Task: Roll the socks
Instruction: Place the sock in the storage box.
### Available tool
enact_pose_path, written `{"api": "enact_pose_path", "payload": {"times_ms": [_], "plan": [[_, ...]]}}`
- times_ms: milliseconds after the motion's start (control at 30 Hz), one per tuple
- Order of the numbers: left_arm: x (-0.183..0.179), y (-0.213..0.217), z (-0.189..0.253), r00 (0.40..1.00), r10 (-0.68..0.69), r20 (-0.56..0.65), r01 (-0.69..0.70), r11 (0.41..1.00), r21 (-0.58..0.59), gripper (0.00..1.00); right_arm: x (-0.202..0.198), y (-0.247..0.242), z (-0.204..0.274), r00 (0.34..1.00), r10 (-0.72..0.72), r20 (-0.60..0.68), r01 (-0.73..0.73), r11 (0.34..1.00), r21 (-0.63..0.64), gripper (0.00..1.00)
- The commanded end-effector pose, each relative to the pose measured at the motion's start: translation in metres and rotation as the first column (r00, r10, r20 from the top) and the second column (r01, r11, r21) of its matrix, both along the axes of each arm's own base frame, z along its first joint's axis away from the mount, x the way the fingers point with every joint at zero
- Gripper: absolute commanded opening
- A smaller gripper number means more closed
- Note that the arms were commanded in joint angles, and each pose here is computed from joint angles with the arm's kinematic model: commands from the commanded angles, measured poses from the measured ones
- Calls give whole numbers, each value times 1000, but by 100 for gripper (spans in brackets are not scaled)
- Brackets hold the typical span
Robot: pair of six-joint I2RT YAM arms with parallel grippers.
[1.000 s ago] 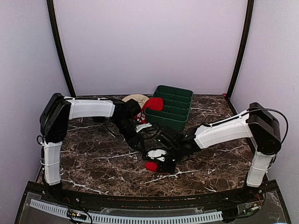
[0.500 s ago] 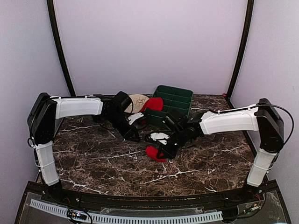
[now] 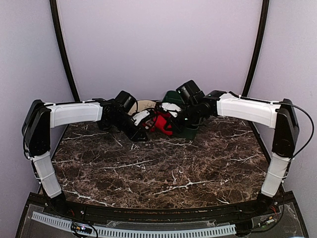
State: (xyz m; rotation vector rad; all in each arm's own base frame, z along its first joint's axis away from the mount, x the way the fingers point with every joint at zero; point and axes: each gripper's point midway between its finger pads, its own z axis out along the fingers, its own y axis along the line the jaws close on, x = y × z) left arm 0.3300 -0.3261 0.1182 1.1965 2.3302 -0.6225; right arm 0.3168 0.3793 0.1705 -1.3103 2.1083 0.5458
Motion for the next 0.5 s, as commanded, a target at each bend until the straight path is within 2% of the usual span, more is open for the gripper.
{"api": "enact_pose_path", "payload": {"times_ms": [0, 267, 467], "plan": [[5, 0, 11, 999, 20, 39, -19, 999, -30, 27, 52, -14, 6, 993, -57, 102, 63, 996, -59, 0], [18, -8, 14, 997, 46, 68, -43, 997, -57, 27, 124, -59, -1, 963, -148, 223, 184, 971, -150, 0], [25, -14, 14, 996, 42, 74, -37, 997, -73, 27, 149, -86, -4, 951, -162, 265, 217, 957, -192, 0]]}}
